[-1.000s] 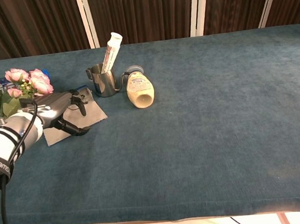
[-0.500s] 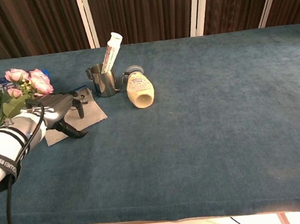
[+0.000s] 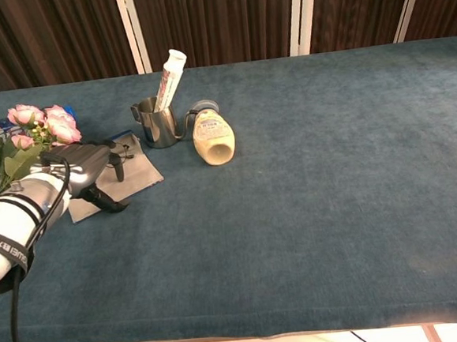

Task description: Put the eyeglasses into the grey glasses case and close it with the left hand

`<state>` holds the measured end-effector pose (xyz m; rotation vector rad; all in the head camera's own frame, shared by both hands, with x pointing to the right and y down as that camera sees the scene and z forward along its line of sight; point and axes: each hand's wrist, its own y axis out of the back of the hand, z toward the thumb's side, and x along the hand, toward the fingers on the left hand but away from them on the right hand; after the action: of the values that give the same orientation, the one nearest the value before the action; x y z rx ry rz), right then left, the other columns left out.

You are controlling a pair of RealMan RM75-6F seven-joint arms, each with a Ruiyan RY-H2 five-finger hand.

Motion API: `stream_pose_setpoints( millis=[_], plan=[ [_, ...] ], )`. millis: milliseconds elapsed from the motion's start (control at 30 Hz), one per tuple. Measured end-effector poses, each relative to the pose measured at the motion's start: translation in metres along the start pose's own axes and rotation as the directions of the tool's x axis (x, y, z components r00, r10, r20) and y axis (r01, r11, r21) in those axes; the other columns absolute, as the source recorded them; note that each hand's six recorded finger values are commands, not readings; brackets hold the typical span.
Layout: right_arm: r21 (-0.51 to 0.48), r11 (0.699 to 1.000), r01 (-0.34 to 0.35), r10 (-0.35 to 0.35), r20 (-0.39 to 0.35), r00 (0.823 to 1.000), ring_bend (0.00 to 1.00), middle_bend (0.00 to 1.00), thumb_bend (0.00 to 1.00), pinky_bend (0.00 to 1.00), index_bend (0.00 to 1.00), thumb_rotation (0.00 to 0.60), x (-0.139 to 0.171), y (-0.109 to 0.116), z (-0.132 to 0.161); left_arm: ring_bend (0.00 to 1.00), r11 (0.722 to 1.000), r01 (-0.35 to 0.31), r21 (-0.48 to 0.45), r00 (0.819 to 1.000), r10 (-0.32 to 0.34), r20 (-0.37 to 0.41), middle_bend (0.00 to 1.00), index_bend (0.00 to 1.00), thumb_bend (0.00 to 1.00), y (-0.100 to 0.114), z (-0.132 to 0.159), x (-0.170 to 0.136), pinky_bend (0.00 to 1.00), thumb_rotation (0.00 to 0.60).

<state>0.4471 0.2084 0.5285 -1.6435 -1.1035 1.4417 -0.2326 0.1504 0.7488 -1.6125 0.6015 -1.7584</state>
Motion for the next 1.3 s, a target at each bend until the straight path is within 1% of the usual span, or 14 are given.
stream_pose_setpoints(
  millis=[333, 500, 567, 633, 733, 867, 1067, 1300],
  plan=[
    [-0.001, 1.0, 0.002, -0.002, -0.001, 1.0, 0.0, 0.0, 0.13, 0.0, 0.0, 0.6, 0.0005, 0.0007, -0.0003, 0.0, 1.0, -0.003, 0.015, 1.0, 0.003, -0.006, 0.0, 0.36, 0.27, -0.0024, -0.0014, 0.0013, 0.02, 0.433],
    [-0.003, 1.0, 0.005, -0.005, 0.0, 1.0, 0.0, 0.0, 0.13, 0.0, 0.0, 0.6, 0.0009, 0.0016, -0.0006, 0.0, 0.999, 0.001, 0.036, 1.0, -0.001, -0.007, 0.0, 0.36, 0.27, -0.0047, -0.0018, 0.0011, 0.02, 0.459],
    [-0.003, 1.0, 0.005, -0.005, -0.001, 1.0, 0.0, 0.0, 0.13, 0.0, 0.0, 0.6, 0.0011, 0.0017, -0.0005, 0.0, 0.999, -0.002, 0.049, 1.0, 0.002, -0.007, 0.0, 0.37, 0.28, -0.0053, -0.0018, 0.0009, 0.02, 0.473],
    [-0.004, 1.0, 0.005, -0.005, 0.0, 1.0, 0.0, 0.0, 0.13, 0.0, 0.0, 0.6, 0.0011, 0.0019, -0.0007, 0.0, 0.998, -0.001, 0.064, 1.0, 0.002, -0.007, 0.0, 0.38, 0.3, -0.0065, -0.0016, 0.0005, 0.02, 0.499],
    [-0.005, 1.0, 0.005, -0.005, 0.0, 1.0, 0.0, 0.0, 0.13, 0.0, 0.0, 0.6, 0.0011, 0.0021, -0.0008, 0.0, 0.997, 0.001, 0.083, 1.0, 0.0, -0.01, 0.0, 0.4, 0.35, -0.0088, -0.0008, -0.0004, 0.02, 0.531],
    [-0.009, 1.0, 0.007, -0.007, 0.0, 1.0, 0.0, 0.0, 0.13, 0.0, 0.0, 0.6, 0.0013, 0.0027, -0.0011, 0.0, 0.996, -0.005, 0.091, 1.0, 0.007, -0.013, 0.01, 0.44, 0.4, -0.0099, -0.0009, -0.0005, 0.02, 0.531],
    [-0.008, 1.0, 0.004, -0.004, -0.002, 1.0, 0.0, 0.0, 0.13, 0.0, 0.0, 0.6, 0.0015, 0.0025, -0.0009, 0.0, 0.995, -0.029, 0.092, 0.999, 0.031, -0.014, 0.03, 0.47, 0.43, -0.0085, -0.0019, -0.0003, 0.02, 0.555],
    [-0.01, 1.0, 0.006, -0.006, 0.0, 1.0, 0.0, 0.0, 0.13, 0.0, 0.0, 0.6, 0.0017, 0.0029, -0.0013, 0.0, 0.995, -0.066, 0.071, 0.997, 0.068, -0.025, 0.06, 0.49, 0.46, -0.0052, -0.0052, 0.0011, 0.03, 0.577]
  ],
)
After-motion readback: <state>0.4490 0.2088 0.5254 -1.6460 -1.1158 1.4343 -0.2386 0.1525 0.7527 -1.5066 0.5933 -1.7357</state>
